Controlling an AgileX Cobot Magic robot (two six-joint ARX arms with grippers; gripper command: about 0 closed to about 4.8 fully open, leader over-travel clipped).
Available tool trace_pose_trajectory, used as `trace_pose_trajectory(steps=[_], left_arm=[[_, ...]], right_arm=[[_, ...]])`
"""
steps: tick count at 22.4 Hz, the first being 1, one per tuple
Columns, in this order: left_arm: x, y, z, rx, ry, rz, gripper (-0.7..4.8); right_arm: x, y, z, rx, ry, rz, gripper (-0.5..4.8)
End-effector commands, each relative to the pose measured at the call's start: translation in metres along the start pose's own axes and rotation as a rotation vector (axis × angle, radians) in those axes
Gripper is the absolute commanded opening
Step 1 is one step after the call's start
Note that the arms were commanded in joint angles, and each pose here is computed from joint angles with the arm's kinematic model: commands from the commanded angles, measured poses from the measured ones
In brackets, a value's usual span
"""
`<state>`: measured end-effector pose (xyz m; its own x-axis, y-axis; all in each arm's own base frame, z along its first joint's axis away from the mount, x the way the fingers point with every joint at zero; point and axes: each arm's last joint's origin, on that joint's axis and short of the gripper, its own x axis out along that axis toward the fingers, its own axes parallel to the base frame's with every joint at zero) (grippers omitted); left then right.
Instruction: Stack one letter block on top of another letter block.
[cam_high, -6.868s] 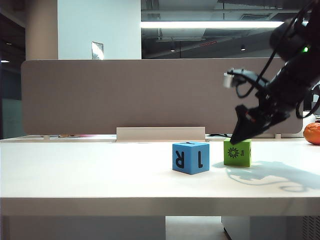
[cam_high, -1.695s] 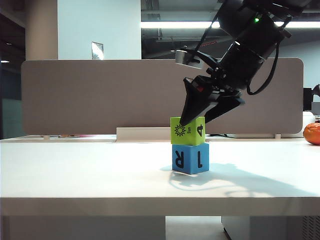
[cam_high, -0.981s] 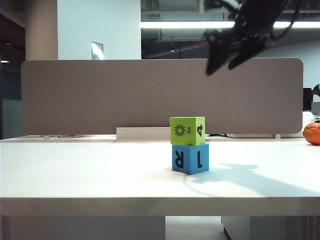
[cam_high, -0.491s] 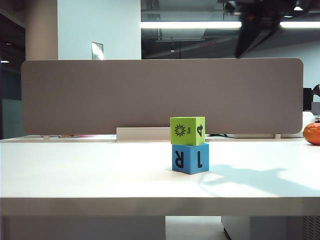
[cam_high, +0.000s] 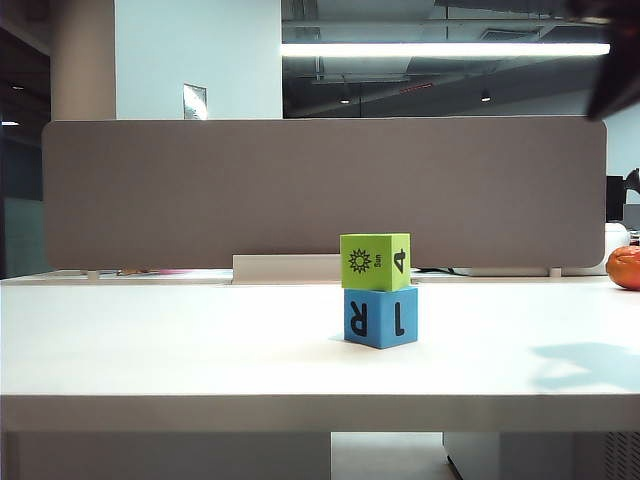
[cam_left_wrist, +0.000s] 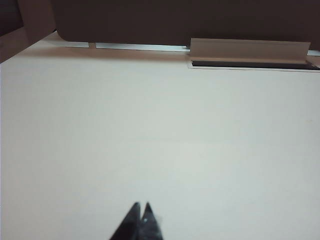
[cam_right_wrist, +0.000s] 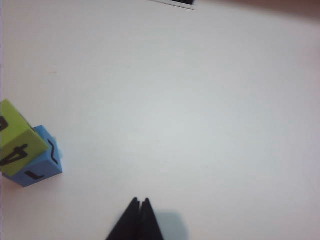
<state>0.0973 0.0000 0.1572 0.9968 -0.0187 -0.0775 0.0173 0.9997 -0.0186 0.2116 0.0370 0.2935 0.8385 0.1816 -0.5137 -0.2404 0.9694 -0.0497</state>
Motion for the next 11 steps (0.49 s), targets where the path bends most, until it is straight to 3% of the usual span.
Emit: trace_pose_trajectory(steps=[1, 11], left_arm=[[0.000, 0.000, 0.002, 0.001, -0.008, -0.004, -0.05], [0.000, 0.000, 0.002, 0.001, -0.008, -0.004, -0.05]], right_arm=[[-0.019, -0.006, -0.027, 0.104, -0.135, -0.044, -0.05], [-0.044, -0.001, -0.084, 0.210, -0.308, -0.099, -0.05]])
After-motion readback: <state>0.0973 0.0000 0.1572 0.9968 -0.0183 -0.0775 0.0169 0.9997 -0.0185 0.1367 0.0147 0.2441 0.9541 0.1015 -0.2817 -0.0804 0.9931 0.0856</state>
